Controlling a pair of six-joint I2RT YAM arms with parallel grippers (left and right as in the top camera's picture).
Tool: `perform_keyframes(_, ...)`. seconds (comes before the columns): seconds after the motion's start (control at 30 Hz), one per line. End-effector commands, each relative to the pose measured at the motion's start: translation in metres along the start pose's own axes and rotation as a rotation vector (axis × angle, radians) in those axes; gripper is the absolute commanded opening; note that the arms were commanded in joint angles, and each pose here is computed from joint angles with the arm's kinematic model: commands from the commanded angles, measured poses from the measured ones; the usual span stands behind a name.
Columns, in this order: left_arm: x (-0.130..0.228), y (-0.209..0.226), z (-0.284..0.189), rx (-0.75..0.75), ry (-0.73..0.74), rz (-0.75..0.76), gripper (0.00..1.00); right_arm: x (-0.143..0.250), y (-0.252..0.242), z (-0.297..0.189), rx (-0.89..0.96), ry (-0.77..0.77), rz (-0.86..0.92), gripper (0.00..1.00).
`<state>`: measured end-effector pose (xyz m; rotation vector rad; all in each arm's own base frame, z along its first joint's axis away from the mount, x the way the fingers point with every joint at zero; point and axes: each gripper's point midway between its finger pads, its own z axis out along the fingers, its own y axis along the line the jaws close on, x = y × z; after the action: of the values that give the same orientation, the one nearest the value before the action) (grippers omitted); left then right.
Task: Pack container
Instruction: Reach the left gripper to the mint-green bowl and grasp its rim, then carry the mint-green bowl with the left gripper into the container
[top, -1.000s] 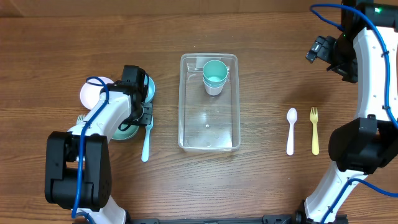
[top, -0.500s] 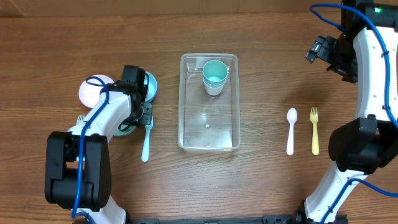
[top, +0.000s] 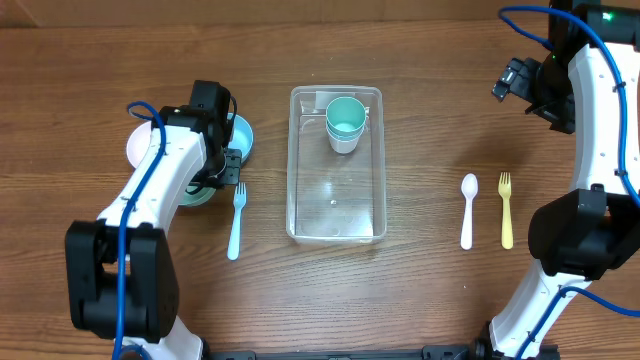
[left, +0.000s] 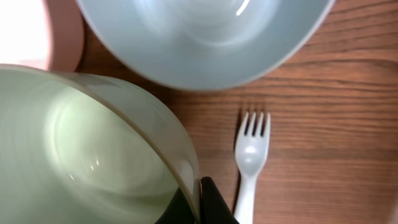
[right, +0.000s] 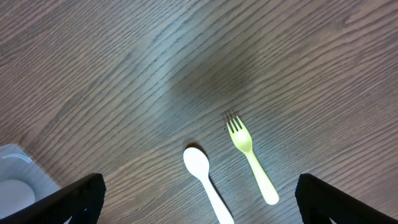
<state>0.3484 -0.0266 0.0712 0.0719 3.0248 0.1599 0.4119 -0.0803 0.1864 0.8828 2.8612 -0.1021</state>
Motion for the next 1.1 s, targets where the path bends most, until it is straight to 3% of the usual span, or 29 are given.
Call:
perform_keyframes(0.0, -0.017, -0.012, -0.059, 0.031, -0.16, -0.025, 0.04, -0.005, 0.0, -0.022, -0.025, -0.061, 0.01, 1.0)
perform_keyframes(0.17, -0.01, -0.069, -0.117, 0.106, -0.314, 0.07, 0.04, -0.005, 0.0, -0.022, -0.025, -0.061, 0.01, 1.0)
perform_keyframes(0.43, 0.001, -0.163, -0.146, 0.219, -0.443, 0.285, 0.04, -0.005, 0.0, -0.022, -0.025, -0.061, 0.01, 1.0)
perform_keyframes(0.57, 0.001, -0.189, -0.139, 0.238, -0.451, 0.337, 0.04, -0.005, 0.0, -0.022, -0.025, -0.061, 0.01, 1.0)
perform_keyframes(0.8, 0.007, -0.23, -0.086, 0.255, -0.337, 0.445, 0.04, -0.005, 0.0, -0.022, -0.025, -0.061, 0.01, 1.0)
perform_keyframes(1.07, 0.007, -0.243, -0.074, 0.247, -0.338, 0.522, 0.04, -0.005, 0.0, -0.022, -0.025, -0.061, 0.01, 1.0)
